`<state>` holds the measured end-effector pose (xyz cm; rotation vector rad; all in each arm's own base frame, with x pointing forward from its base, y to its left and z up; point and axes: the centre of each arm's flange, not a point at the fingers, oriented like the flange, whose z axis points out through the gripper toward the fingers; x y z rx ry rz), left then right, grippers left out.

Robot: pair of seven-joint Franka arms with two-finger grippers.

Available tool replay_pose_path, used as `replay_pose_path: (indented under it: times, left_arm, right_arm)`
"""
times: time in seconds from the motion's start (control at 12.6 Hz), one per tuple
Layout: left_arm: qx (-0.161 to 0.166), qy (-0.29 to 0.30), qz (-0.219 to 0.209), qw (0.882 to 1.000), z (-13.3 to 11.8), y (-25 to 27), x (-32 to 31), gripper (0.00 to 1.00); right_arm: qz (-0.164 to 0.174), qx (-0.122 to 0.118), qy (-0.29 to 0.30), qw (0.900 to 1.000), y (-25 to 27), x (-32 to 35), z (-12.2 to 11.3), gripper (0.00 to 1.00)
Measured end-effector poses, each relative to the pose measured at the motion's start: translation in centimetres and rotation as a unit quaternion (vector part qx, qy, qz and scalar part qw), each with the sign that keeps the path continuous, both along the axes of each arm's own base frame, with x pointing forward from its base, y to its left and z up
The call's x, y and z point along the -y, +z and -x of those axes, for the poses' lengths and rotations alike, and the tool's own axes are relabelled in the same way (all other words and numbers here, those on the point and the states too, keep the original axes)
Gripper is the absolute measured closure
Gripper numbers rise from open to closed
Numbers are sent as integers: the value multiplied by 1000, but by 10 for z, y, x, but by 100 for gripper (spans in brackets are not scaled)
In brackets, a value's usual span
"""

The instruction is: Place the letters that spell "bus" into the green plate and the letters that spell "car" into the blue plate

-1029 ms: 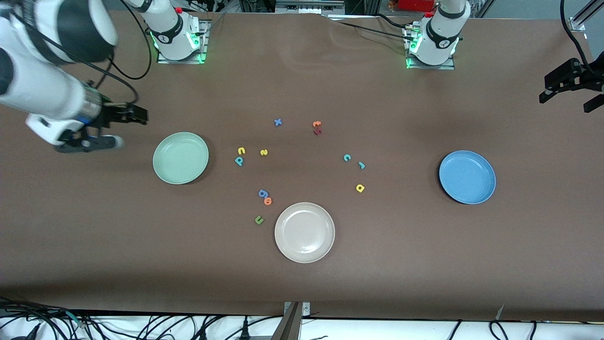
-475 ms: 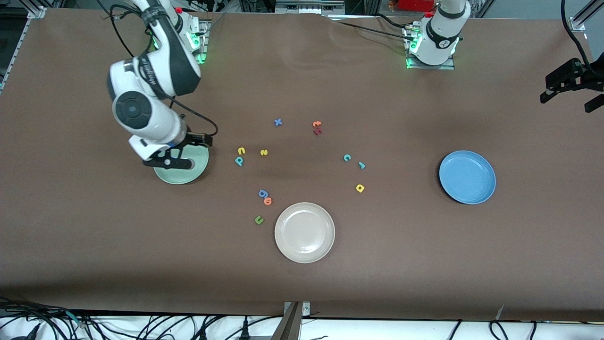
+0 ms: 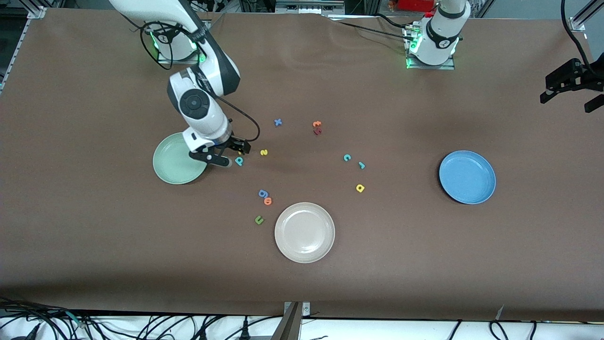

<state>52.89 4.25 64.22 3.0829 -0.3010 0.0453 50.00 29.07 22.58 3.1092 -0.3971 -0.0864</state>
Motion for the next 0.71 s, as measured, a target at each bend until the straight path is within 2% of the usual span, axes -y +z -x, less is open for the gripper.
replay_pose_path:
  times: [0.08,0.24,0.4,0.55,0.71]
  left_arm:
    - [-7,-1,2,1000,-3,-7,-1,0]
    - [-29,-4,8,1000,-14,-31,0,0]
    - [-55,-7,15,998,-25,-59,-1,0]
    - [-78,-7,21,997,-31,-85,-2,0]
    - [-88,-7,25,996,-36,-100,-4,0]
  right_arm:
    - [-3,3,-2,1000,-13,0,1,3]
    - [-11,16,-7,1000,-30,0,2,28]
    - [-23,35,-8,999,-42,-2,-1,32]
    - [-25,38,-8,999,-48,-2,-1,36]
    - [-24,37,-8,999,-50,-2,0,38]
